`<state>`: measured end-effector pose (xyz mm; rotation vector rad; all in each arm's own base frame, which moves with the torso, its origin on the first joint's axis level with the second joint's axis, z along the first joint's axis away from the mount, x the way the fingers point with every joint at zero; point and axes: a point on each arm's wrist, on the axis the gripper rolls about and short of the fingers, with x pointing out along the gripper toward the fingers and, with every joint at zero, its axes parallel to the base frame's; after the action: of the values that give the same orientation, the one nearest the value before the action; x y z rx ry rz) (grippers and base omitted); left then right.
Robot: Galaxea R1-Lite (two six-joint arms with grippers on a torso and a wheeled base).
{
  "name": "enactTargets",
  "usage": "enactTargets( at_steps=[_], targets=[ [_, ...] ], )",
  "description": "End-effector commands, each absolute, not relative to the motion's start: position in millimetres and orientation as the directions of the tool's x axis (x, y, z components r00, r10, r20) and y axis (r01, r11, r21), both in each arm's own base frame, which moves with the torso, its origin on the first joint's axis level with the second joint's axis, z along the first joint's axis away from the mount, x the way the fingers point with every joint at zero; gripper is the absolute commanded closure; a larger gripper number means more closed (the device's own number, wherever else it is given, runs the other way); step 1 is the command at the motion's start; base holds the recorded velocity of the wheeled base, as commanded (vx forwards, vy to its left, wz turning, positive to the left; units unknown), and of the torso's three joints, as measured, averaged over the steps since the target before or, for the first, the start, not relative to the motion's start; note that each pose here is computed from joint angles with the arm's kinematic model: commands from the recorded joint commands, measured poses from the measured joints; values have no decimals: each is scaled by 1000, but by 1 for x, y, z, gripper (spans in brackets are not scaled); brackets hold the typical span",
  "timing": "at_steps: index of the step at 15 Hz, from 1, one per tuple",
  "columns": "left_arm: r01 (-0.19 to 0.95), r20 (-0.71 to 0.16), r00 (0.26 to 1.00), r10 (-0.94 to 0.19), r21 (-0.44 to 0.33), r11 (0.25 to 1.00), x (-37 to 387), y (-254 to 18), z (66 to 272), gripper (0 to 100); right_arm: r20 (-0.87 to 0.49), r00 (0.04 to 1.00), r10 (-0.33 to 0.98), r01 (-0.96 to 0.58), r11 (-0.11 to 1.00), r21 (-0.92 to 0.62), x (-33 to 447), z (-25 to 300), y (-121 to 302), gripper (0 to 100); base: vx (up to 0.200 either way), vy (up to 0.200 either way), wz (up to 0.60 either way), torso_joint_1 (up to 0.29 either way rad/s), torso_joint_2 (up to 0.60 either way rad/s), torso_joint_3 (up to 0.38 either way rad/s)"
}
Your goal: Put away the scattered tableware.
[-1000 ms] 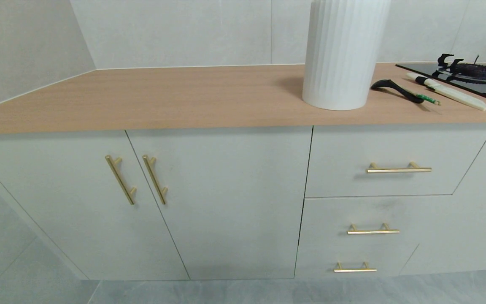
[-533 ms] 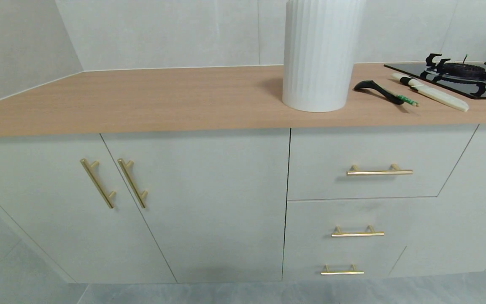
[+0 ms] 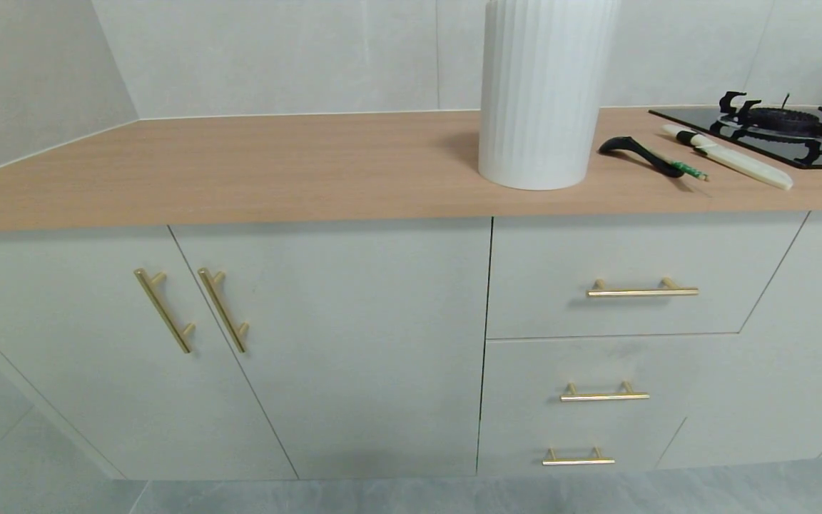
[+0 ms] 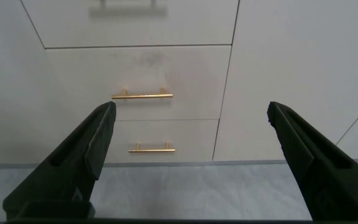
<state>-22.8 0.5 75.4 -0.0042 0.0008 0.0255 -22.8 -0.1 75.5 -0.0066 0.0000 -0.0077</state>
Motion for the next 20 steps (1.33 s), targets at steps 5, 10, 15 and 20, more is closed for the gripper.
enactTargets(
  at_steps=[5, 10, 15, 20],
  targets=[
    [-26, 0, 1000, 26, -5, 1000, -23, 1, 75, 0, 80, 997, 6, -6, 1000, 3, -28, 98, 0, 0, 0, 0, 0, 0, 0, 0],
    [-26, 0, 1000, 26, -5, 1000, -23, 1, 75, 0, -220, 958, 182, -171, 983, 68, 28, 160, 5, 0, 0, 0, 0, 0, 0, 0],
    [-26, 0, 1000, 26, -5, 1000, -23, 1, 75, 0, -466, 870, 163, -160, 986, 48, 119, 185, 18, 0, 0, 0, 0, 0, 0, 0],
    [-26, 0, 1000, 26, -5, 1000, -23, 1, 75, 0, -638, 755, 152, -161, 986, 45, 188, 148, 30, 0, 0, 0, 0, 0, 0, 0]
  ],
)
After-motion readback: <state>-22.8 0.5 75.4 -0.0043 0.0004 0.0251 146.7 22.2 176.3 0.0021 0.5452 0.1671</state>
